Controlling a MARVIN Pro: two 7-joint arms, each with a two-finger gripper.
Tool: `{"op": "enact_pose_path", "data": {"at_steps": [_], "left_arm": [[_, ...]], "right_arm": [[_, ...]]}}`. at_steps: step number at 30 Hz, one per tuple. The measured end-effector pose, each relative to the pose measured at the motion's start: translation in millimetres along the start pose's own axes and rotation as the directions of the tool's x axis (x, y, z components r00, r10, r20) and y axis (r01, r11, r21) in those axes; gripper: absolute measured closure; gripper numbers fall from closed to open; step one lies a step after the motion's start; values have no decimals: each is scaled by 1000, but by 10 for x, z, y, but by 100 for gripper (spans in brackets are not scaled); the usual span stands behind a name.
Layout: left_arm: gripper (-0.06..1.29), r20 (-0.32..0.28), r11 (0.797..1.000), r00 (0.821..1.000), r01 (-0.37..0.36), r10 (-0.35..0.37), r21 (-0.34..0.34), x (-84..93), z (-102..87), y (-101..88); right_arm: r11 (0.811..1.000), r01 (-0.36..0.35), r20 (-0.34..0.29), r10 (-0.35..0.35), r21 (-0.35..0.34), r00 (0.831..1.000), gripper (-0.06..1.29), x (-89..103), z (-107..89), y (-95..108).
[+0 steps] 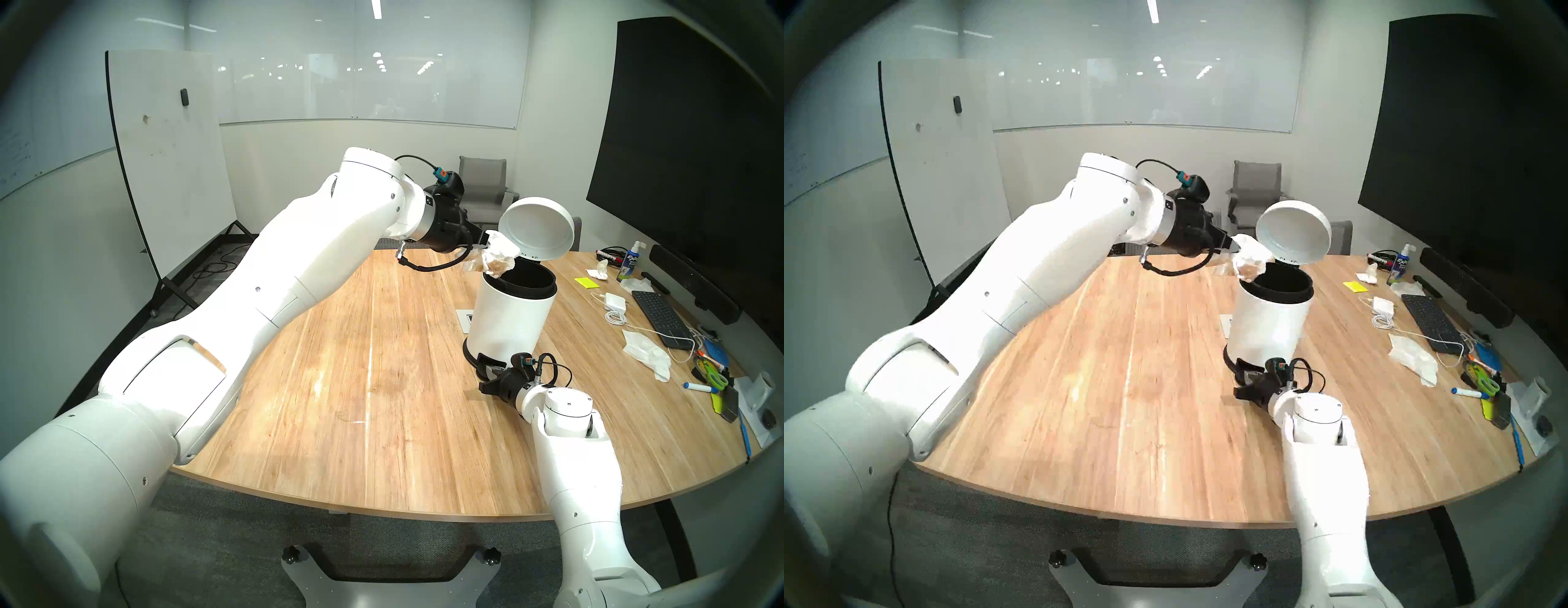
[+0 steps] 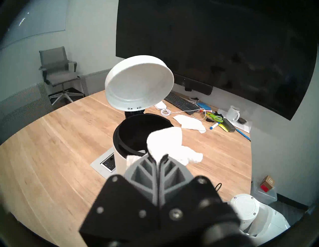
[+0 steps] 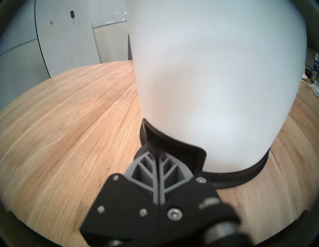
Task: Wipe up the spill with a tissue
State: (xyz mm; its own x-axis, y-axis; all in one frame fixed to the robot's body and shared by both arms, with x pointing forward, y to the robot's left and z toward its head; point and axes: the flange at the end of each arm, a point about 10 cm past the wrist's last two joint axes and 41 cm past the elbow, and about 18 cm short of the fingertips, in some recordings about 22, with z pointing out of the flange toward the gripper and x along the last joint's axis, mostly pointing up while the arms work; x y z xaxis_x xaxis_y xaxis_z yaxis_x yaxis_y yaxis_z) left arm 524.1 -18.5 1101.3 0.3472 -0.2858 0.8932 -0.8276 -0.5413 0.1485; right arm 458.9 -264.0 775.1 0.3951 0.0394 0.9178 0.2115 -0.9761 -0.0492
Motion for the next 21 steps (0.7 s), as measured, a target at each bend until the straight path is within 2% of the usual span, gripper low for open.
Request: {"op": "enact_pose_path", "data": {"at_steps": [10,21], "left_arm": [[125,28,1000,999,17,-17,16,183,364,96],[125,16,994,996,83,-85,68,374,594,-17]], "right_arm": [[1000,0,0,0,0,1000,125,0,0,0],[1000,0,0,0,0,1000,125,0,0,0]]}}
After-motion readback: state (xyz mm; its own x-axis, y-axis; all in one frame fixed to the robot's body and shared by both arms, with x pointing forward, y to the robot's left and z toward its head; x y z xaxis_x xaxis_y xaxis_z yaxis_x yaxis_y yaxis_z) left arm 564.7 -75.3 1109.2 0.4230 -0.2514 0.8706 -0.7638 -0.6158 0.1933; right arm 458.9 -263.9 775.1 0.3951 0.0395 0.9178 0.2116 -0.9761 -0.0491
